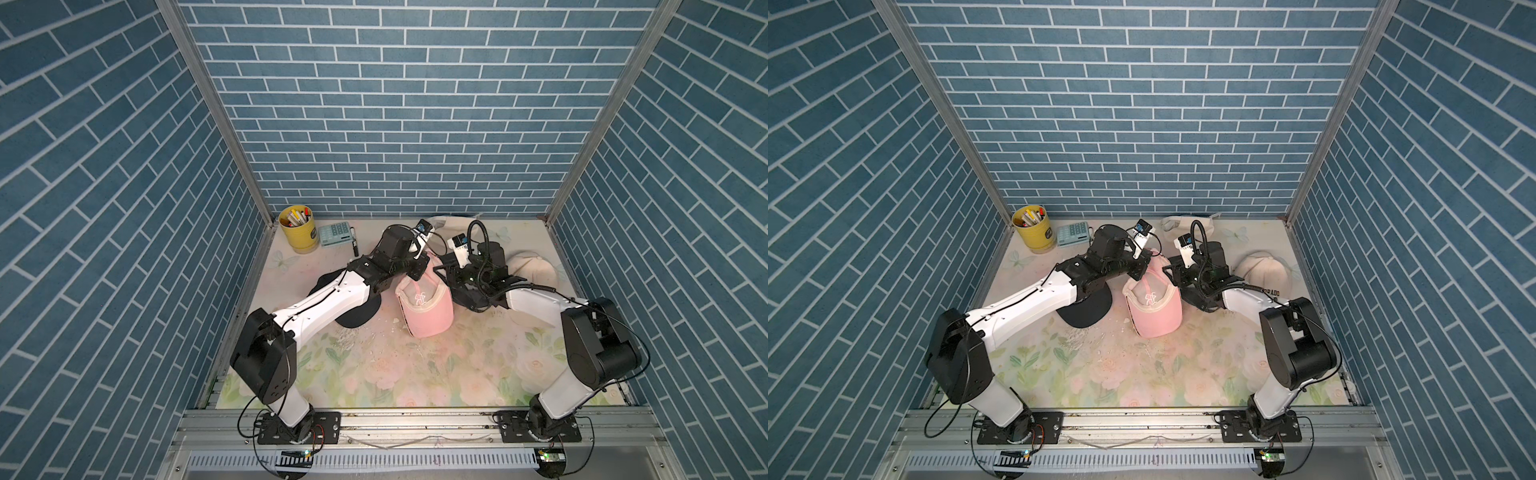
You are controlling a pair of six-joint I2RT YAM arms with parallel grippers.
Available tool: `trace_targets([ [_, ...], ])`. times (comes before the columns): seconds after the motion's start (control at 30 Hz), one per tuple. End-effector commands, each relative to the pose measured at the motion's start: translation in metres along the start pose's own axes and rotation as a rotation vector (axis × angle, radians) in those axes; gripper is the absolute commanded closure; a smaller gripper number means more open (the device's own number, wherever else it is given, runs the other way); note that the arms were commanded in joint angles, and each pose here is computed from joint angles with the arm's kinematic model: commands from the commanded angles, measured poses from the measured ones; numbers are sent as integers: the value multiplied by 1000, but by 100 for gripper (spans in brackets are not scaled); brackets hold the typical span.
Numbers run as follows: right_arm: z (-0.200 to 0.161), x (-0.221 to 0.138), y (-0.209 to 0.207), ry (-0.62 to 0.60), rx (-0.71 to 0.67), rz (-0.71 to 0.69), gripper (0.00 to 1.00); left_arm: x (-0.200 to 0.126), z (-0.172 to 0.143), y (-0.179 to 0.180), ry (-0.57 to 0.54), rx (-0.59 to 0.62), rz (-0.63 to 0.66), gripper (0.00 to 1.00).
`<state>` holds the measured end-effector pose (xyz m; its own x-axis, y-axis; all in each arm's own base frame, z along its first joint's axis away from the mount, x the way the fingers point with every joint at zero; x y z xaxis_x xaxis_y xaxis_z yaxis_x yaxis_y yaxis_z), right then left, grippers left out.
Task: Open the adjustable buckle of the baseball cap
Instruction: Pick up the baseball cap from the center of the board.
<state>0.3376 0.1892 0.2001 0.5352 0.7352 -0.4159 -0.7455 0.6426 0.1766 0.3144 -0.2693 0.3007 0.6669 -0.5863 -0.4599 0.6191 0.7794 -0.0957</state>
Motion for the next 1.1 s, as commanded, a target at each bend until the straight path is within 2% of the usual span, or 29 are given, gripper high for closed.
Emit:
trace_targets([
  [0.0,22,-9,7,-104,-17,21,48,-17,21,-3,-115,-31,-9,100],
  [0.13,29,-16,4,-136,-43,-72,57,-26,32,-3,-160,-48,-4,100],
  [0.2,34,-19,3,-151,-57,-97,68,-29,35,-5,-171,-50,-19,100],
  [0.4,54,-32,6,-240,-95,-142,77,-28,31,-6,-165,-51,-30,100],
  [0.63,70,-36,12,-258,-122,-84,75,-24,32,-7,-166,-55,-45,100],
  [0.87,66,-37,6,-279,-107,-167,85,-30,38,-8,-187,-51,-57,100],
  [1.07,72,-41,5,-327,-117,-201,86,-32,35,-9,-184,-49,-77,100],
])
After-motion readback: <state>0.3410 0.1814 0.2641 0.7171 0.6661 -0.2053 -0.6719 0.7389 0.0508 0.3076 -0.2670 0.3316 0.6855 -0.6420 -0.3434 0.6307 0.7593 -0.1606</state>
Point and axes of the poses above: each gripper's point midway between its finger pads, its own x axis out along the fingers, its own y axis along the line the jaws close on, z = x × y, the point moved 10 cm from there along -x, back along the fingers, and after that the axes turned 7 degrees about -x, right-handed, at the moved point
